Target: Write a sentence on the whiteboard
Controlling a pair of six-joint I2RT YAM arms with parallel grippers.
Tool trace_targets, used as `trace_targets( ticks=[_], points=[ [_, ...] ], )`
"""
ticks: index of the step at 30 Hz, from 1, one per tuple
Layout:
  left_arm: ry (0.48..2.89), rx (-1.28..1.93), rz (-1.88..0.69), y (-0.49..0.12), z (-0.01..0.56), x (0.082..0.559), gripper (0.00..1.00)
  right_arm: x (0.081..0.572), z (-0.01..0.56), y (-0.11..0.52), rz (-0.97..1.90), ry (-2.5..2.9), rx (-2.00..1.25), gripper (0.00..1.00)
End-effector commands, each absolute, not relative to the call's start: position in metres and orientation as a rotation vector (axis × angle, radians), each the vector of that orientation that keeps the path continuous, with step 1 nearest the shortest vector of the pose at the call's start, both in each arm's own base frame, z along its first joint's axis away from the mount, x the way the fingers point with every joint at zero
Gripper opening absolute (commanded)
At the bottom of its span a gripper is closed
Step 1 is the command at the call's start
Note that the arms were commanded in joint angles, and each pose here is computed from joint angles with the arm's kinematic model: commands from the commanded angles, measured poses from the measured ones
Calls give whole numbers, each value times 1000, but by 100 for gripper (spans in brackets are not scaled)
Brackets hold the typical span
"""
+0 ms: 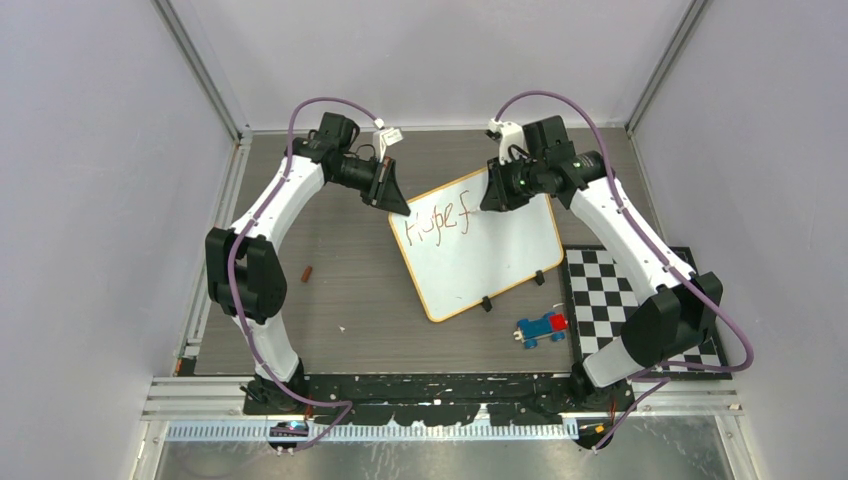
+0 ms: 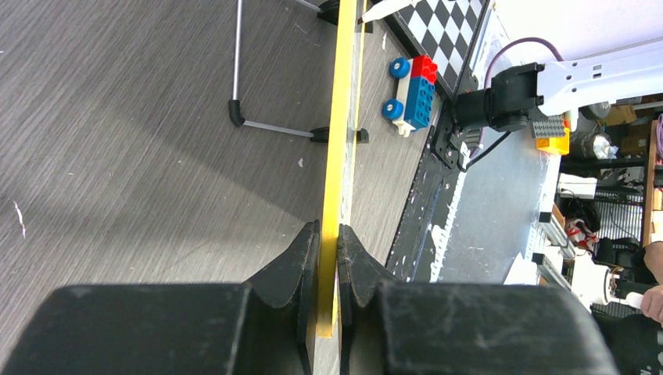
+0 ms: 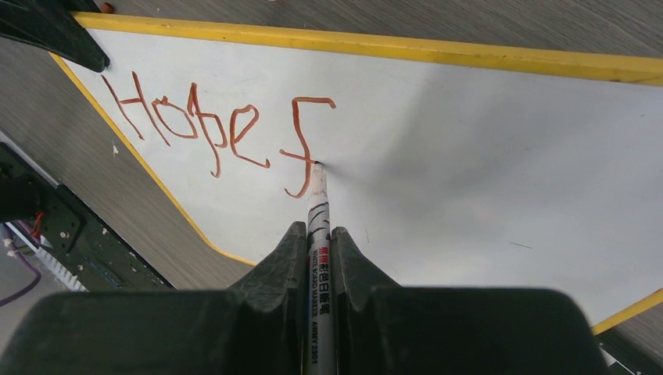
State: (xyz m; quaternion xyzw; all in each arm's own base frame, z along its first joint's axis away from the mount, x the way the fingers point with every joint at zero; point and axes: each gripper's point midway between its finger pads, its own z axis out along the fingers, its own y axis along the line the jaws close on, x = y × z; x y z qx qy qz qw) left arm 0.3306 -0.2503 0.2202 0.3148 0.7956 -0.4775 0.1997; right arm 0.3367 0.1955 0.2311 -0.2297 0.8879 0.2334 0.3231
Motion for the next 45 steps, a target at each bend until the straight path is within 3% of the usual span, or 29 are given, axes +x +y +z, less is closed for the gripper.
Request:
trace_targets(
  ticks=[1, 29, 45],
  points=[
    [2238, 891, -1332, -255, 222, 326, 0, 346, 268, 194, 601, 2202, -605, 0],
    [2241, 899, -1325, -255, 221, 326, 0, 346, 242, 196, 636, 2278, -592, 0],
    [2238, 900, -1322, -255, 223, 325, 0, 349, 244, 164, 484, 2288, -591, 0]
  ],
)
